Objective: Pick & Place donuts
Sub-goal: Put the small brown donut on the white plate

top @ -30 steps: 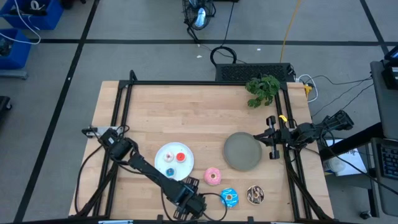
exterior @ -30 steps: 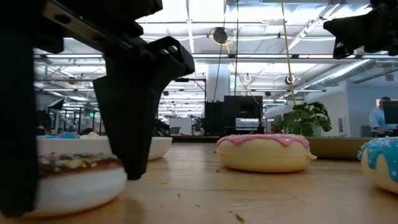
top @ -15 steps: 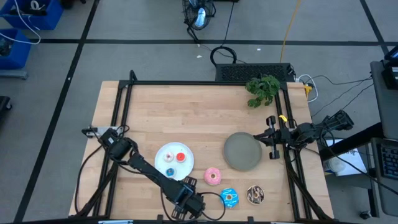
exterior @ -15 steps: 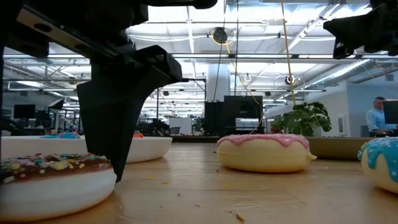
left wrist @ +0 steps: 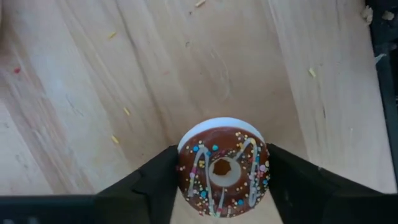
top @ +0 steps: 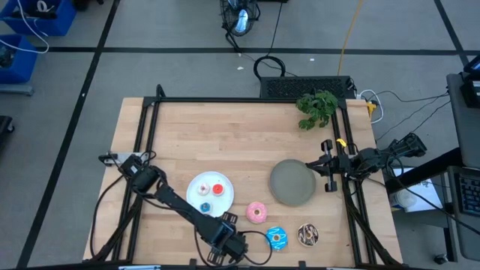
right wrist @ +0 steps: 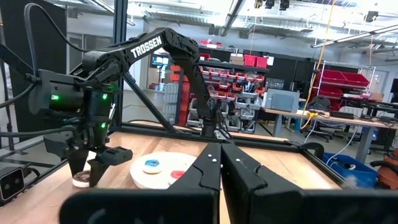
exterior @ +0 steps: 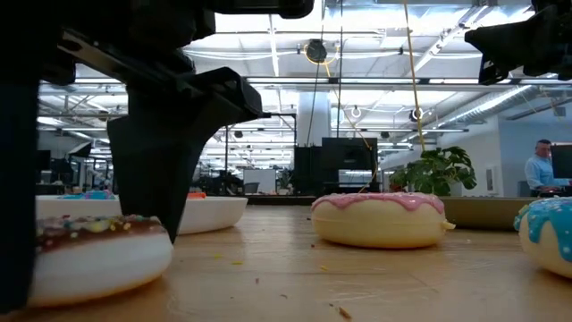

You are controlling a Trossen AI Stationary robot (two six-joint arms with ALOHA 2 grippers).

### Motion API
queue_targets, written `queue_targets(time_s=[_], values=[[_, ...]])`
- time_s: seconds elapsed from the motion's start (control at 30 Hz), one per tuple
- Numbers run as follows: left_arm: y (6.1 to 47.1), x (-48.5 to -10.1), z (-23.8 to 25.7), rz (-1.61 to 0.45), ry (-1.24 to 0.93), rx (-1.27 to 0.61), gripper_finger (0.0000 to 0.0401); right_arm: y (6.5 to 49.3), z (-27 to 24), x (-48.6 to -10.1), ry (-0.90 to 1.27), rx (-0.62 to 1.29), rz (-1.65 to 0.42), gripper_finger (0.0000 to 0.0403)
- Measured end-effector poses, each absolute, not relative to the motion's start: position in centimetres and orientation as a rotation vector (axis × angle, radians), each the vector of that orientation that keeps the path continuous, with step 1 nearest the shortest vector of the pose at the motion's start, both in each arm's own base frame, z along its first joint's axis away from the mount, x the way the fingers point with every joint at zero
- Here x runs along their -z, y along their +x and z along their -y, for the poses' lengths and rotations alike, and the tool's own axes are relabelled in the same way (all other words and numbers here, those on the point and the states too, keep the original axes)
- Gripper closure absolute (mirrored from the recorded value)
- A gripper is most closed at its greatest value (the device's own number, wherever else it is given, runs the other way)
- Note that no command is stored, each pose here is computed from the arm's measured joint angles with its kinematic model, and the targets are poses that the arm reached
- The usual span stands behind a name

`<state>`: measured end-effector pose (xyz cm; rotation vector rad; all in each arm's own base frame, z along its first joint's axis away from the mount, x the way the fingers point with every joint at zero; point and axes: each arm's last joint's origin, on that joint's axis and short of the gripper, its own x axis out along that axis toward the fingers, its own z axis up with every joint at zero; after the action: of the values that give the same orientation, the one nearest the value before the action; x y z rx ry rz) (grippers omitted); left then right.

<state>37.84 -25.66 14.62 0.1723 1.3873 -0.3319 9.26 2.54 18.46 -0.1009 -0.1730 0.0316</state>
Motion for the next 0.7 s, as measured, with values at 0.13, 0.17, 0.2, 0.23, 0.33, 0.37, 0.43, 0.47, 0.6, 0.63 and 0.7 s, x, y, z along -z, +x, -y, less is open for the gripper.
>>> queue_targets(time_s=[0.13,0.17,0.2,0.23,0.33,0.37,0.43,0.47,0.6,0.63,0.7], values=[[38.2,-15.2,25.9,-1.372,0.166,0.35,0.0235,9.3,-2.5,-18.5,-0.101,-0.031,0.173,0.0403],[38.2,-15.6,26.0,-1.371,0.164,0.353,0.0246,9.3,-2.5,-18.5,-0.101,-0.032,0.173,0.0403],[38.2,-16.1,26.0,-1.374,0.165,0.352,0.0256,9.3,-2.5,-18.5,-0.101,-0.031,0.173,0.0403],[38.2,-16.6,26.0,-1.378,0.166,0.347,0.0264,9.3,-2.5,-18.5,-0.102,-0.032,0.172,0.0403],[38.1,-18.3,25.8,-1.401,0.184,0.304,0.0277,9.3,-2.5,-18.5,-0.101,-0.032,0.173,0.0403],[38.1,-19.0,25.7,-1.41,0.193,0.288,0.0277,9.3,-2.5,-18.5,-0.101,-0.032,0.173,0.0403],[38.1,-20.4,25.6,-1.415,0.198,0.258,0.0274,9.3,-2.5,-18.5,-0.101,-0.032,0.173,0.0403],[38.0,-21.2,25.6,-1.415,0.198,0.244,0.0271,9.3,-2.5,-18.5,-0.102,-0.033,0.173,0.0403],[37.6,-24.2,25.2,-1.437,0.214,0.2,0.0259,9.3,-2.5,-18.5,-0.102,-0.034,0.173,0.0403],[37.5,-24.9,25.1,-1.43,0.23,0.196,0.0256,9.3,-2.5,-18.5,-0.102,-0.033,0.173,0.0403],[37.2,-26.3,25.0,-1.415,0.273,0.188,0.0254,9.3,-2.5,-18.5,-0.102,-0.034,0.173,0.0403]])
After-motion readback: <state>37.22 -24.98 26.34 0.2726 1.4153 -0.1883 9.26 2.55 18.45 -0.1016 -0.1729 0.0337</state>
